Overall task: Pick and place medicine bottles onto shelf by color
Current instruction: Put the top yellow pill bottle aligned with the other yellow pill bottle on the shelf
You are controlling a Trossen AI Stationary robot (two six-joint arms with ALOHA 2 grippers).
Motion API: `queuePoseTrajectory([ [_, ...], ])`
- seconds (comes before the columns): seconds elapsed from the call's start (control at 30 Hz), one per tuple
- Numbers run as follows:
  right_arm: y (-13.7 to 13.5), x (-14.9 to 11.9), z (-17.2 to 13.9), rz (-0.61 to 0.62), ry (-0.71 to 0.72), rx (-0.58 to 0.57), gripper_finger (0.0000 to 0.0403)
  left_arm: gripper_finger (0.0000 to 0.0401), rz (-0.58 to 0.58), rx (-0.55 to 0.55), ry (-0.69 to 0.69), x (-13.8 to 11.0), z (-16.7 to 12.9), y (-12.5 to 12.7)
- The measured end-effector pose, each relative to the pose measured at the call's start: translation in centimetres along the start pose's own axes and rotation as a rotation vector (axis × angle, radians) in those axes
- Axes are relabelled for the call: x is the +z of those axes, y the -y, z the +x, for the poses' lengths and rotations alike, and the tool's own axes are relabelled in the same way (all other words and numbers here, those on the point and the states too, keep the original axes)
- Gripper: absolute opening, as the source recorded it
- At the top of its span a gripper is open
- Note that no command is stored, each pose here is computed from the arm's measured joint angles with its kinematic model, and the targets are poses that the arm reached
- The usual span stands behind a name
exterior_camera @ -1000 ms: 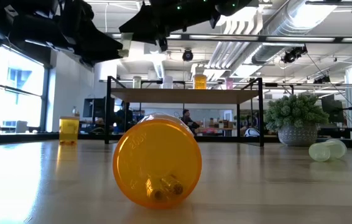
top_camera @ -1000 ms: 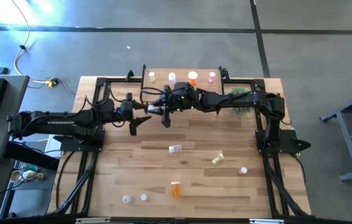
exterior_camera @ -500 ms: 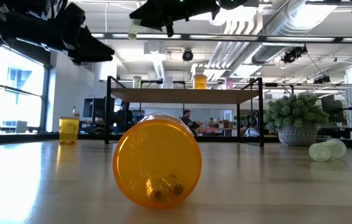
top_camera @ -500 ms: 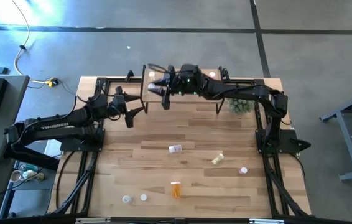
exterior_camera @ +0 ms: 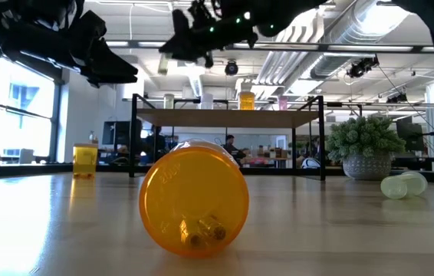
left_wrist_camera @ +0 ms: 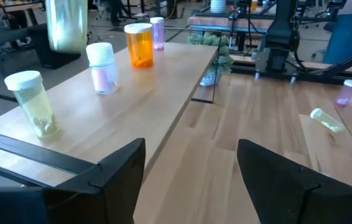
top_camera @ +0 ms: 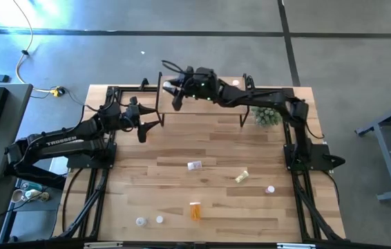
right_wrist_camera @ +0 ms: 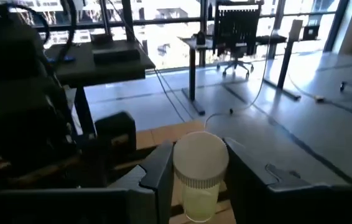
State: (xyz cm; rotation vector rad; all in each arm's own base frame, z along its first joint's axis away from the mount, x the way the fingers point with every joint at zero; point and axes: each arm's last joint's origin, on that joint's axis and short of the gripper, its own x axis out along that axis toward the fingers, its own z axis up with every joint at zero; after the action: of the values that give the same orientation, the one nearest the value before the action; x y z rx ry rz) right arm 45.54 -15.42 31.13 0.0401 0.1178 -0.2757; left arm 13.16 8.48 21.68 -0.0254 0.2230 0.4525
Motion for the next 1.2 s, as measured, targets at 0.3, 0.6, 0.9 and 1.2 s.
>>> queuePoseTrajectory([
  [0.3,0.1,-1.5,1.0,0.029,-0.077,-0.001,0.0104,0.0246,0.0,0.0,0.0,0.0,0.0,0.0],
  [0.6,1.0,0.7,0.8,-0.011,-0.108,-0.019,0.0104,0.0246,0.0,0.001,0.0,0.0,0.0,0.0],
  [0.9,0.9,-2.8,1.1,0.025,-0.182,-0.019,0.0104,0.0246,0.0,0.002,0.0,0.0,0.0,0.0],
  [1.2,0.9,-4.1,1.8,0.029,-0.195,-0.001,0.0104,0.0246,-0.004,0.001,-0.002,0.0,0.0,0.0],
])
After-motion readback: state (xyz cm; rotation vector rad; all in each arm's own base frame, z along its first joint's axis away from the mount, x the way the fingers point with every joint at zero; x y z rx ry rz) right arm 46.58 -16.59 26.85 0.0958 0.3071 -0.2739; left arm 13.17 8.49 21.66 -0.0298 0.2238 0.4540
